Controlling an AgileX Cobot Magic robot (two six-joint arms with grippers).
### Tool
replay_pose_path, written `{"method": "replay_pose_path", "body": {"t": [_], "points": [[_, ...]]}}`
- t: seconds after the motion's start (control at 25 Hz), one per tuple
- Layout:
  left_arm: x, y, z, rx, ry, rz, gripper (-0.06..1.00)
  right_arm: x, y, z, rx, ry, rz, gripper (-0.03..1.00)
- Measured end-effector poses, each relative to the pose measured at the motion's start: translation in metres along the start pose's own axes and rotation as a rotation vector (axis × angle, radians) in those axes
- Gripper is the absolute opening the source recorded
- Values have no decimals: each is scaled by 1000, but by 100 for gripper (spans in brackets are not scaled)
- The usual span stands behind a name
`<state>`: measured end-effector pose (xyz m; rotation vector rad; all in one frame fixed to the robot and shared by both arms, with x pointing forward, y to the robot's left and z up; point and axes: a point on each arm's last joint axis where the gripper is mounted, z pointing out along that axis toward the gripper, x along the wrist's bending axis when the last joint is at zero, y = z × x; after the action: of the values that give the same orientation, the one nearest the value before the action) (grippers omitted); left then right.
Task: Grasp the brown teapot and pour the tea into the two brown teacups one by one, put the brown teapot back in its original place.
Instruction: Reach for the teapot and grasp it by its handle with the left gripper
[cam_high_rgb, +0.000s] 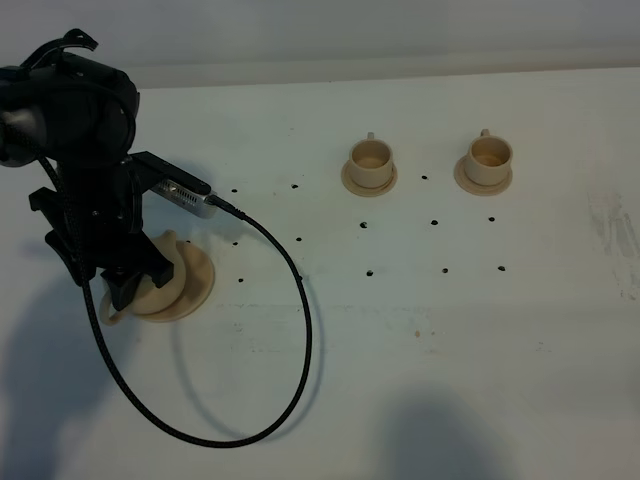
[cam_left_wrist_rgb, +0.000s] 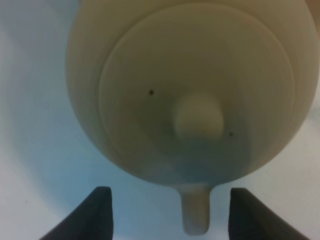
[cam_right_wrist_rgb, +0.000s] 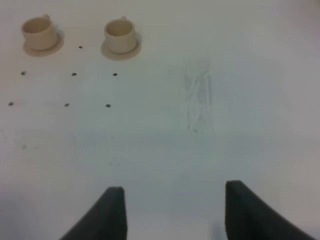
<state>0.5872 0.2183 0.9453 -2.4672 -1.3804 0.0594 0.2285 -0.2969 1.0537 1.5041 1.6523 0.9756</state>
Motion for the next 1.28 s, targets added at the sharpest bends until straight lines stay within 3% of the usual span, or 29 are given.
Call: {"method": "replay_pose_path", "body": {"t": [1.28], "points": [[1,0,0,1,7,-5,48,0,0,0,0,0,0,43]]}}
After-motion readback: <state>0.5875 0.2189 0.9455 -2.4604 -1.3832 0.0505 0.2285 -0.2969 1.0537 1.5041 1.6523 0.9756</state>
